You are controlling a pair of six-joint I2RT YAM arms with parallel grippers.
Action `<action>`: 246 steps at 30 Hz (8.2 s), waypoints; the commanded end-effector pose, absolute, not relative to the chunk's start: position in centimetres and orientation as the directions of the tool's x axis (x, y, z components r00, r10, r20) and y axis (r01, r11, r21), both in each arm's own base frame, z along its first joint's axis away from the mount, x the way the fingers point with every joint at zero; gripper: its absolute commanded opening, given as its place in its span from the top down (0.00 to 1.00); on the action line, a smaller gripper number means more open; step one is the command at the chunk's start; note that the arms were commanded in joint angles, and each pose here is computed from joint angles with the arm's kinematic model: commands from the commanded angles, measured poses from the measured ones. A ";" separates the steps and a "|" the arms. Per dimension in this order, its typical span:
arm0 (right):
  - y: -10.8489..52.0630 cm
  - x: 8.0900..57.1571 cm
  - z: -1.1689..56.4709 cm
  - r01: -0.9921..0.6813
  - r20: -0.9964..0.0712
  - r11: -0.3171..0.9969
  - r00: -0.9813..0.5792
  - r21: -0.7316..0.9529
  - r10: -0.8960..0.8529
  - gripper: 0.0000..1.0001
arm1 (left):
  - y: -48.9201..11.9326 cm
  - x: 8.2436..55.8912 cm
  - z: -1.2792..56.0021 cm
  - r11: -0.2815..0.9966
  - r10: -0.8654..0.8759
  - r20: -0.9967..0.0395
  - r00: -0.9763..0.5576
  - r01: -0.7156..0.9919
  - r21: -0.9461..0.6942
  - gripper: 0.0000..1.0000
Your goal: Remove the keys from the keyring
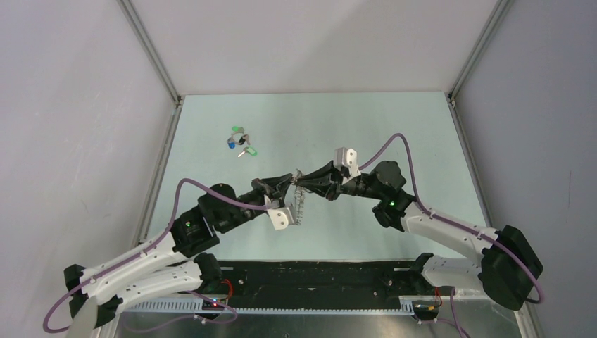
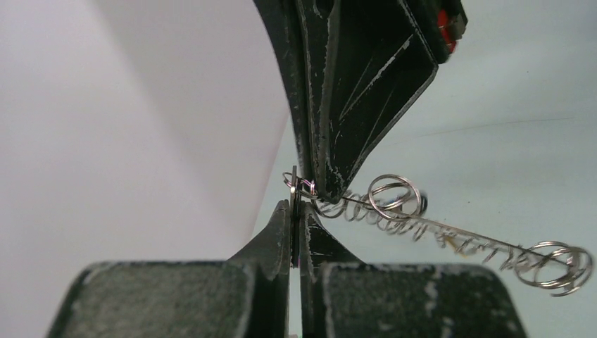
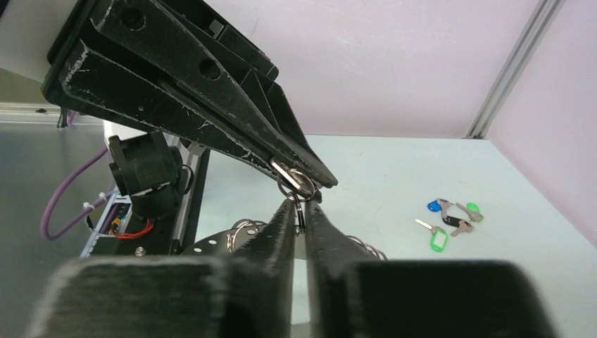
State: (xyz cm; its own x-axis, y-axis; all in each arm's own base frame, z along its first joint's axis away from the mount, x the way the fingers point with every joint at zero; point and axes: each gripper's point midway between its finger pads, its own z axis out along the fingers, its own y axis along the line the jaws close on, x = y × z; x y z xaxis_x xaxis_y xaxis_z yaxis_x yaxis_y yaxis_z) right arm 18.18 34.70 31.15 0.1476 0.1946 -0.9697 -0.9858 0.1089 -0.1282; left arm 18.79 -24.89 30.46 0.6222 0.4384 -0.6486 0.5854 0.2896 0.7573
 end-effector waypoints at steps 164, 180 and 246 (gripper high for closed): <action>34.1 15.3 34.9 -0.971 -0.956 0.104 0.230 -0.214 0.181 0.88 | -24.5 18.9 33.4 0.360 0.395 -0.636 0.663 0.525 0.771 1.00; 33.9 16.5 35.6 -0.970 -0.960 0.159 0.214 -0.186 0.182 0.85 | -24.5 18.8 33.6 0.360 0.387 -0.636 0.667 0.526 0.770 1.00; 33.7 18.5 32.0 -0.939 -0.995 0.344 0.013 0.023 0.104 1.00 | -24.3 20.4 32.6 0.377 0.468 -0.631 0.619 0.505 0.776 1.00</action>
